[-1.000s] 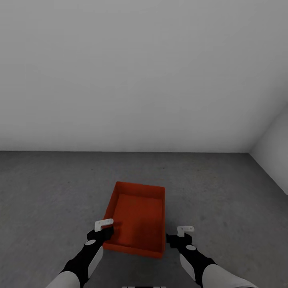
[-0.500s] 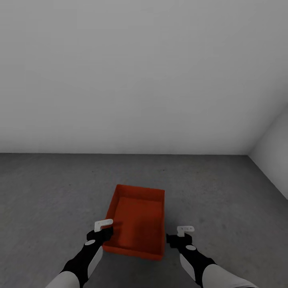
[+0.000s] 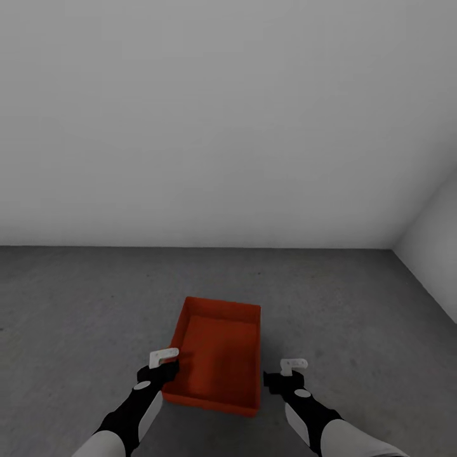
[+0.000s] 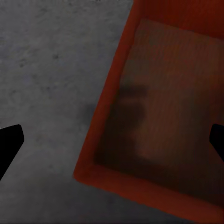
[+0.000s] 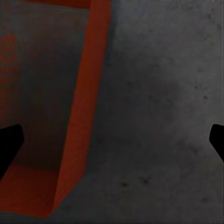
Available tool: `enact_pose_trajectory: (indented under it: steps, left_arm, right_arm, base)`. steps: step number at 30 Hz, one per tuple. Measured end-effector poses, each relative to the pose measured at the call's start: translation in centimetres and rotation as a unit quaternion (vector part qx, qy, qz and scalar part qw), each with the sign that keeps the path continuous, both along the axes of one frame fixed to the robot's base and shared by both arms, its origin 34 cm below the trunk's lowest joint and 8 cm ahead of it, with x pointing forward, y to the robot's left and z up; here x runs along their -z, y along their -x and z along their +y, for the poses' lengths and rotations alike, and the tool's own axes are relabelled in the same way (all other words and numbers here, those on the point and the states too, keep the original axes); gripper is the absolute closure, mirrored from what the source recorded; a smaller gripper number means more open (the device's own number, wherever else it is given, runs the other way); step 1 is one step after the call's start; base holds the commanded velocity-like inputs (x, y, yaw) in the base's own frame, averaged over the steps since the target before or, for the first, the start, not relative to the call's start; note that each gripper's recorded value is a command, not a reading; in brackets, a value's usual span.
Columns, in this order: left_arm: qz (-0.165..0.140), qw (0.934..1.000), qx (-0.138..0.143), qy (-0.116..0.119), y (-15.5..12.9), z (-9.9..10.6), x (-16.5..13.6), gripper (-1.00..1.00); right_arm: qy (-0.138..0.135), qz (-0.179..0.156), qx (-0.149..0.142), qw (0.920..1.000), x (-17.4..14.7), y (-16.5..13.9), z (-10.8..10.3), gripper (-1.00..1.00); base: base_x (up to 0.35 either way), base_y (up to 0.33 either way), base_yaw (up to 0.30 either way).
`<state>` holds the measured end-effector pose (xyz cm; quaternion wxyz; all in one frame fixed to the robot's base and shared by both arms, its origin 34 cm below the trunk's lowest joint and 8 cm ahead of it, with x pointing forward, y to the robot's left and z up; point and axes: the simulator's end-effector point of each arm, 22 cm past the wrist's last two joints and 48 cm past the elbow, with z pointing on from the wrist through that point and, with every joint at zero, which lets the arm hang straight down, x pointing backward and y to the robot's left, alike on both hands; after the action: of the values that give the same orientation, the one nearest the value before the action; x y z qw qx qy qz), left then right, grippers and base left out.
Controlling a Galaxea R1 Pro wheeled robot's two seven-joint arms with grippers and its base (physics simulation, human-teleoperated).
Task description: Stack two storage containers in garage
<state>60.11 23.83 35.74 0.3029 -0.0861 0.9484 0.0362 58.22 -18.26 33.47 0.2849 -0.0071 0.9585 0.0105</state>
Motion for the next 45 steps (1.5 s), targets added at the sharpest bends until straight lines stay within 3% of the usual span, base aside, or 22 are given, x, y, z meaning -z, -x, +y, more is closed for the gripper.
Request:
enact_pose_trajectory:
  steps: [16, 21, 24, 31, 33, 34, 45]
  left_arm:
    - [0.005, 1.0000, -0.001, 0.001, -0.2, 0.0, -3.0, -1.00]
    - [0.035, 0.9994, -0.001, -0.002, 2.1, 0.6, -2.4, -1.00]
    - [0.054, 0.9985, -0.003, -0.009, 3.7, 1.7, -2.0, -1.00]
    - [0.066, 0.9976, -0.010, -0.015, 4.5, 3.0, -2.8, -1.00]
    - [0.070, 0.9970, -0.031, -0.010, 5.0, 3.8, -2.9, -1.00]
    - [0.086, 0.9950, -0.049, -0.014, 6.4, 5.7, -2.5, -1.00]
    - [0.105, 0.9917, -0.070, -0.025, 8.0, 8.9, -4.0, -1.00]
  right_arm:
    - [0.000, 0.001, -0.001, 1.0000, -3.2, -0.5, 0.0, -1.00]
    - [-0.001, 0.003, -0.002, 1.0000, -4.2, -0.5, 0.1, -1.00]
    - [0.000, 0.008, -0.002, 1.0000, -4.6, -0.2, 0.1, -1.00]
    - [0.000, 0.011, -0.002, 0.9999, -5.8, -0.2, 0.0, -1.00]
    - [0.003, 0.009, -0.001, 0.9999, -6.3, -0.4, -0.4, -1.00]
    - [0.006, 0.011, 0.000, 0.9999, -6.3, -0.4, -0.9, -1.00]
    - [0.008, 0.014, -0.001, 0.9999, -8.3, -0.4, -1.0, -1.00]
  base:
    - [0.000, 0.000, 0.000]
    - [0.000, 0.000, 0.000]
    - [0.000, 0.000, 0.000]
    - [0.000, 0.000, 0.000]
    - [0.000, 0.000, 0.000]
    - [0.000, 0.000, 0.000]
    - [0.000, 0.000, 0.000]
